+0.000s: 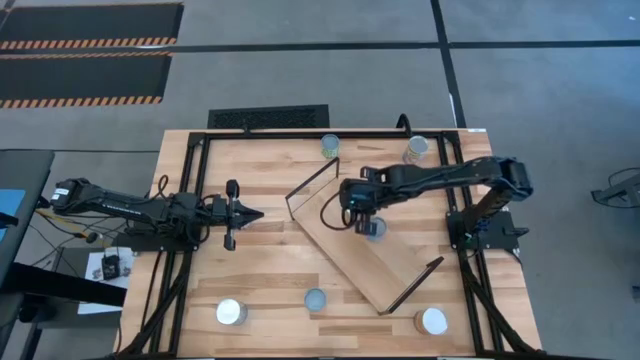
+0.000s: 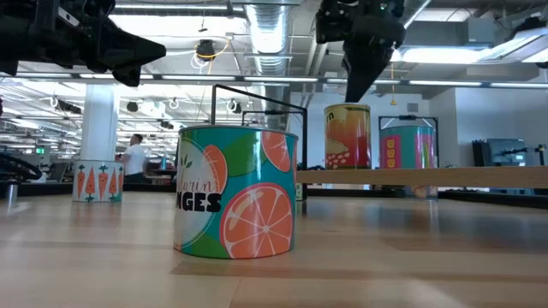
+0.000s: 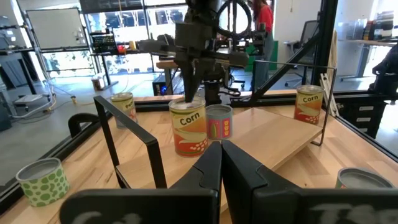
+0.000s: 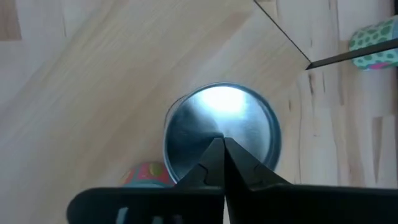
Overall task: Pick and place cans onto a shelf
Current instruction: Adjust the large canned corn on the shelf
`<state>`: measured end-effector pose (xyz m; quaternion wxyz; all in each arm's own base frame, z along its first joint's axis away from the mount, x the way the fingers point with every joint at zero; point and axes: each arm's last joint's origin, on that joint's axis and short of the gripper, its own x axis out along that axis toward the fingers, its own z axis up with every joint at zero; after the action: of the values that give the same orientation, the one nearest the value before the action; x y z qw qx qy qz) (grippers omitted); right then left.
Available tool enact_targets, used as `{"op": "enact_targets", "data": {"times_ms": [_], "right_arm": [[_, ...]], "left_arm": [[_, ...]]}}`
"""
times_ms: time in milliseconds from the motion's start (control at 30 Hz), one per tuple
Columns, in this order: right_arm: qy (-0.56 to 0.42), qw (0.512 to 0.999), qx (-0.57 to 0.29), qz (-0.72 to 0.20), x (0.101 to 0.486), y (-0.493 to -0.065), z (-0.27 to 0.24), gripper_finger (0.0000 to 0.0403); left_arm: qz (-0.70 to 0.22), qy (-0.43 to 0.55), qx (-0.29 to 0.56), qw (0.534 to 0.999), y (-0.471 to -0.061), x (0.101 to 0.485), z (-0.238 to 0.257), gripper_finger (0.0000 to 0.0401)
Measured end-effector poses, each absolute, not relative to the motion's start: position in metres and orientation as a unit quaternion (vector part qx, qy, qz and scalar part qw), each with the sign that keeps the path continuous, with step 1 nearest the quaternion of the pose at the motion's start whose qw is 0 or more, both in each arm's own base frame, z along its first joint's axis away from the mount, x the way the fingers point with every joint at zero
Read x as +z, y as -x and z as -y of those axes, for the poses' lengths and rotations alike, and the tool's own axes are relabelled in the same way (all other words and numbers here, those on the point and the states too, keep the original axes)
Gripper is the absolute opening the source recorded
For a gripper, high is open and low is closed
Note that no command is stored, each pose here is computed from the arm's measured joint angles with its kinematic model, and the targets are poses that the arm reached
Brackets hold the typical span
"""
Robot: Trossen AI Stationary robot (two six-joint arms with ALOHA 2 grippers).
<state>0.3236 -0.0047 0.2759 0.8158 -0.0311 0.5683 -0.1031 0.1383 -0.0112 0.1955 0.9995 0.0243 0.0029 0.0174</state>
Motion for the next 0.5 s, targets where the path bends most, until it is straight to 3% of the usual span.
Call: {"op": "enact_targets", "data": {"times_ms": [500], "right_arm": [[0.017, 0.794, -0.081, -0.602, 0.2738, -0.3161, 0.0024, 0.0016]], "left_arm": [[-0.003, -0.022, 0.017, 1.0, -0.1383, 0.1955, 0.0112, 0.0]]}}
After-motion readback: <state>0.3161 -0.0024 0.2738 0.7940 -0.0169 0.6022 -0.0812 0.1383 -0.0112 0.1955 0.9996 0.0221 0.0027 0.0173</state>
